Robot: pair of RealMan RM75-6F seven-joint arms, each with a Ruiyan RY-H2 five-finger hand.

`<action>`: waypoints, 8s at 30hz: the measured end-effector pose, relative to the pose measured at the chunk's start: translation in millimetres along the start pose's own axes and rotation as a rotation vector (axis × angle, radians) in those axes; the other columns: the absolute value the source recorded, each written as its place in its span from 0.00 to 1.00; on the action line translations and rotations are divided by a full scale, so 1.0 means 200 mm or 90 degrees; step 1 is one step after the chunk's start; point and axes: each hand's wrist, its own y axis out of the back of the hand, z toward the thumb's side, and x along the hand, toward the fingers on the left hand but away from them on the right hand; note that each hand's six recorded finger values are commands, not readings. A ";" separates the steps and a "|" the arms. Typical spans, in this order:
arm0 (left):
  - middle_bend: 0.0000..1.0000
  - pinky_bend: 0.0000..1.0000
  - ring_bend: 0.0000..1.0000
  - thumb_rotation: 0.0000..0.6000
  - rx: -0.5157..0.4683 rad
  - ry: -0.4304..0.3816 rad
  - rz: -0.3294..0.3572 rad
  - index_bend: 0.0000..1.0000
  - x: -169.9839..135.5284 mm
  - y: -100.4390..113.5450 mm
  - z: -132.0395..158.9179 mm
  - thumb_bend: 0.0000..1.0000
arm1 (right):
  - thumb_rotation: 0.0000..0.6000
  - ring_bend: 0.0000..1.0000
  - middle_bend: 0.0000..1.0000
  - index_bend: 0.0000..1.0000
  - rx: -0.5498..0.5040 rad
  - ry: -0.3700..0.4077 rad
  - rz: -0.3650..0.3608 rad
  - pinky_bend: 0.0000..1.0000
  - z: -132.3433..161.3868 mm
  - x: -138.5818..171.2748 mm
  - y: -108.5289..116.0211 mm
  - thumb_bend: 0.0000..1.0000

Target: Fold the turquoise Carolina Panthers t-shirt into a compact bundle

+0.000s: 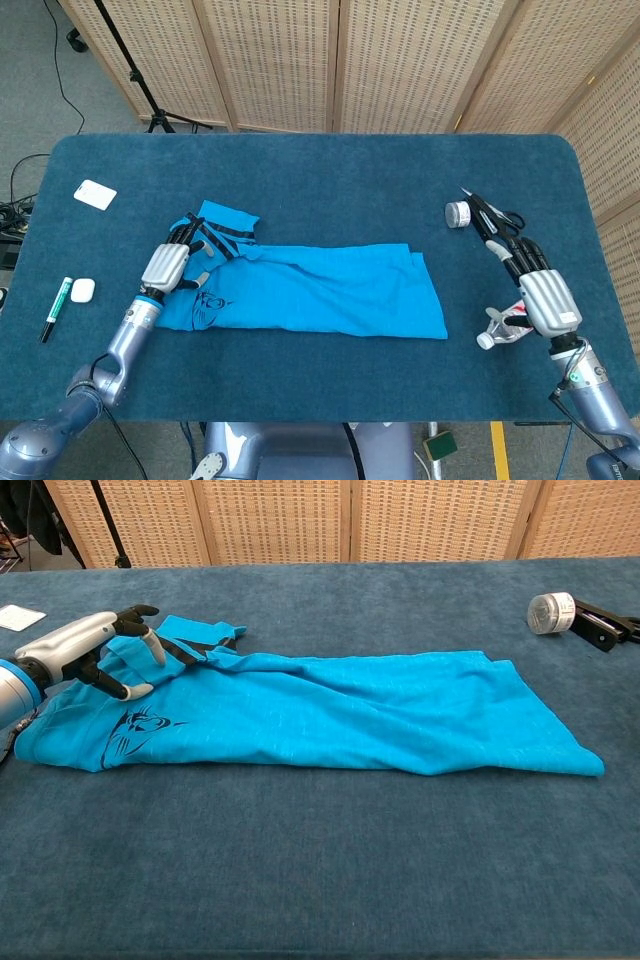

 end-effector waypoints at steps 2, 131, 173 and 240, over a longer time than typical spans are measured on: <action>0.00 0.00 0.00 1.00 0.002 0.001 0.001 0.46 0.00 0.00 0.00 0.34 | 1.00 0.00 0.00 0.03 0.000 0.001 0.000 0.00 0.00 0.00 0.00 0.13; 0.00 0.00 0.00 1.00 0.117 -0.037 0.136 0.00 -0.14 0.76 0.10 0.00 | 1.00 0.00 0.00 0.06 0.084 0.050 0.014 0.00 0.10 0.02 -0.07 0.03; 0.00 0.00 0.00 1.00 0.102 0.246 0.212 0.00 -1.02 1.09 -0.21 0.03 | 1.00 0.00 0.07 0.24 0.337 0.234 0.112 0.00 0.54 -0.10 -0.68 0.13; 0.00 0.00 0.00 1.00 0.094 0.235 0.191 0.00 -0.99 1.07 -0.20 0.04 | 1.00 0.01 0.18 0.45 0.343 0.200 0.096 0.00 0.42 -0.15 -0.78 0.60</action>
